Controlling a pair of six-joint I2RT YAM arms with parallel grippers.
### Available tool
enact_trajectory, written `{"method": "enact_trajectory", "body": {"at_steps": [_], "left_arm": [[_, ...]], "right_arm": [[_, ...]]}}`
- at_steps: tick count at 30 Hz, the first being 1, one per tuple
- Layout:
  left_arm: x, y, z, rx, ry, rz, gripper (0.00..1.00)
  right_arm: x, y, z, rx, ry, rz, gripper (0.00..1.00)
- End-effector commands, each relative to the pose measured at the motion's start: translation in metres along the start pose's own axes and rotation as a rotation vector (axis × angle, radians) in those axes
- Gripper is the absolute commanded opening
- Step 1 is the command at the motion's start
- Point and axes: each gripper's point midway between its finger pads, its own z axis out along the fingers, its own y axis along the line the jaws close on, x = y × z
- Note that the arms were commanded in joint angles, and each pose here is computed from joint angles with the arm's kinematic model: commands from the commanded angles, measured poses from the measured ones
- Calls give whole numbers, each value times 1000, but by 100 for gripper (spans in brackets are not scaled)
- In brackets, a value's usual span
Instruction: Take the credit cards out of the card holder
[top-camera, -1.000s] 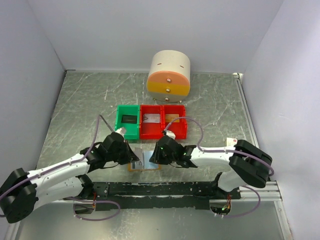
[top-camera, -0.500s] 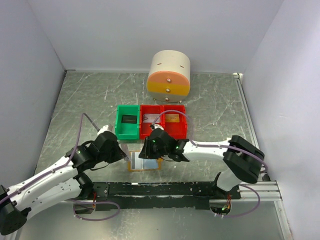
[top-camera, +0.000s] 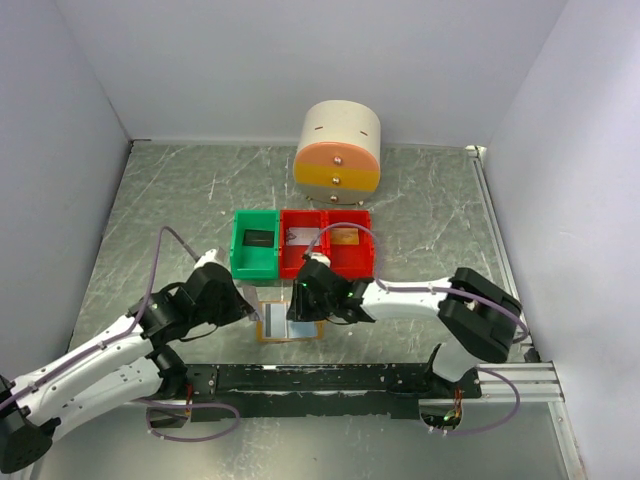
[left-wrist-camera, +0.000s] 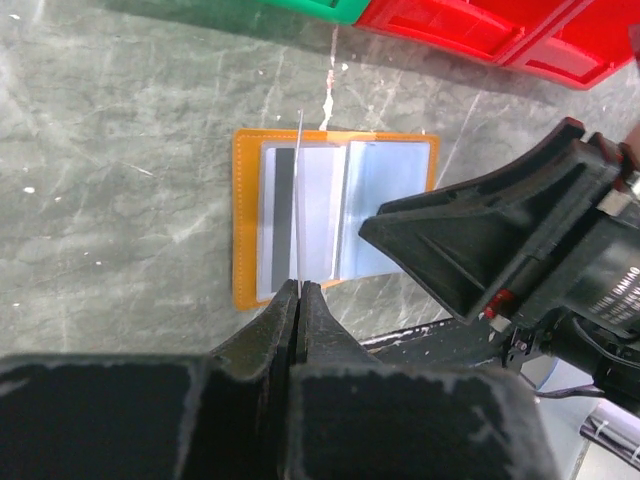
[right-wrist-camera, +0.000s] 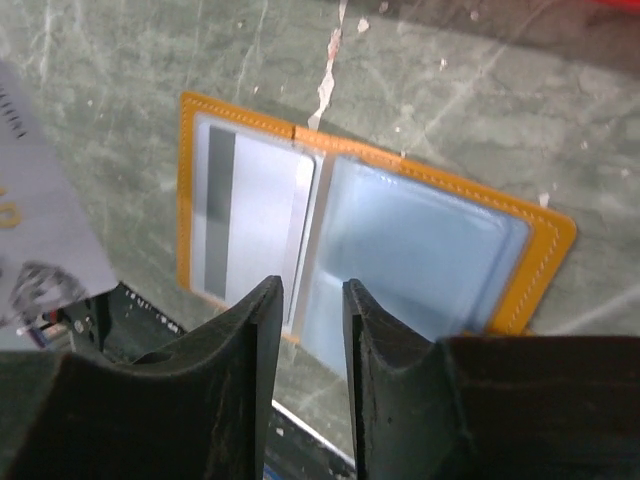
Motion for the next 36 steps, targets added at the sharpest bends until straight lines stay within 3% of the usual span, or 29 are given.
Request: {"method": "enact_trajectory", "body": {"at_steps": [1,12,19,21,22,31,36], "left_arm": [[0,-24,2,107,23,64,7],[6,-66,-8,363,44,104,7],[10,-95,-22,560,49,132,7],[9,-105,-28,624,45,153,7],[9,-110,-31,653,43,162,7],[12,-143,-55,881,53,204,7],[16,-155,-62,958,87,200,7]], "right_arm": [[-11,6,-23,-62,-83,-3,33],[-43,-40,-85,-85,-402,171,67],[-65,-76,-133,-6,-642,163,73],[-66,-77,-148,16,-640,163,92],[-67,-72,-155,-5,-637,140,94],[-60,5,-184,-400,-562,6,93],[-57,35,-193,-619,-521,-18,85]]}}
